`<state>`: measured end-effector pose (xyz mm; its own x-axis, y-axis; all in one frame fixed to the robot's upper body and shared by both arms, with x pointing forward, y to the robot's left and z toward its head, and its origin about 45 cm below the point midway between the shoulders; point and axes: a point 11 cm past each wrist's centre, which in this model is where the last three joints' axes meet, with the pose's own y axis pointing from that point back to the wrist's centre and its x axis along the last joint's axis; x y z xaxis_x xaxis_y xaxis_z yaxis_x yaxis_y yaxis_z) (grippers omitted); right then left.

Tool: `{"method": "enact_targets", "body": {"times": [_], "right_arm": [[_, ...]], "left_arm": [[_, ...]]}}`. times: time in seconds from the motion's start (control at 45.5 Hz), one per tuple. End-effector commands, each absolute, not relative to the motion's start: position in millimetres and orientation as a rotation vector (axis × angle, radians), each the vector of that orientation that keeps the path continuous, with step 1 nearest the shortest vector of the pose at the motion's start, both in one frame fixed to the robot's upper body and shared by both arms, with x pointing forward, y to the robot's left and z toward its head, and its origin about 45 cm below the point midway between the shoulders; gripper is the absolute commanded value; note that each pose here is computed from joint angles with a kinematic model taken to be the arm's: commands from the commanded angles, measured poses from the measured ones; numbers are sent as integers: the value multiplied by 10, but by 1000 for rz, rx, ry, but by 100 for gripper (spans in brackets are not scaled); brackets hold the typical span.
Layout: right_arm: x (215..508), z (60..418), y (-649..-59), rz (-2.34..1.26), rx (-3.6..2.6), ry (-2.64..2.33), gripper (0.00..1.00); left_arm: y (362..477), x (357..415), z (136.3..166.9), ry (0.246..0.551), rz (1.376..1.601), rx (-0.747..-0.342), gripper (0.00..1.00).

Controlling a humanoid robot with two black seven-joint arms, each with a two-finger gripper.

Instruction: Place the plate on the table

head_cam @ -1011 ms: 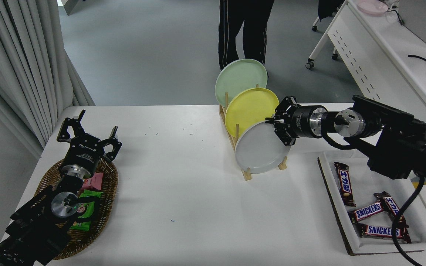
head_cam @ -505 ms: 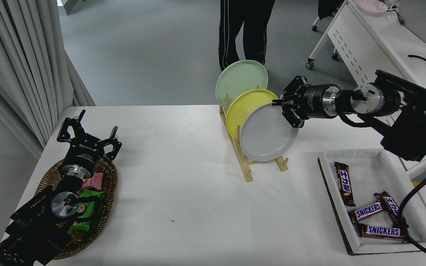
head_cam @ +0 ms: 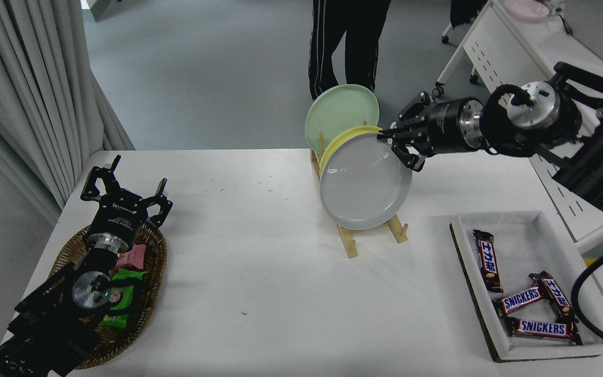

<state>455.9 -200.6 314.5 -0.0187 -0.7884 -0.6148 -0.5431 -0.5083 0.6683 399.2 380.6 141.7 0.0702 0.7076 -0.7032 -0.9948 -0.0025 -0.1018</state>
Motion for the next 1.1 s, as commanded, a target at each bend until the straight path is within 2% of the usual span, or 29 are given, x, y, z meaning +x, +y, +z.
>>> {"method": "enact_targets", "body": {"times": [0.0,0.264,0.352,0.505,0.637,0.659,0.879,0.967,0.989,1.033,1.077], "right_arm": [[4287,2998,-1910,-1814,1827,-1370,0],[3877,2473,-1943,-2020,1424,-1339,0],[3793,2376,-1871,-2152,1338,-1287,0],[3725,2266,-1722,-2301,1302,-1195,0],[3668,2166,-1605,-2325,1280,-1158,0],[3656,2138,-1604,-2326,1273,-1159,0],[3618,1720,-1784,-2287,1169,-1284,0],[3605,1642,-1818,-2295,1141,-1300,0],[3602,1630,-1821,-2295,1137,-1302,0],[3591,1611,-1797,-2298,1133,-1296,0],[3573,1556,-1790,-2308,1110,-1294,0]], "left_arm": [[3805,3989,1412,535,1444,-684,100],[3806,3995,1420,533,1444,-687,100],[3808,3990,1414,534,1445,-686,100],[3806,3995,1420,533,1444,-687,100],[3808,3990,1414,534,1445,-686,100],[3806,3995,1420,533,1444,-687,100],[3806,3989,1411,535,1446,-684,100],[3806,3995,1420,533,1444,-687,100],[3805,3989,1412,535,1444,-684,100],[3804,3994,1419,534,1443,-685,100],[3805,3989,1412,535,1444,-684,100]]}}
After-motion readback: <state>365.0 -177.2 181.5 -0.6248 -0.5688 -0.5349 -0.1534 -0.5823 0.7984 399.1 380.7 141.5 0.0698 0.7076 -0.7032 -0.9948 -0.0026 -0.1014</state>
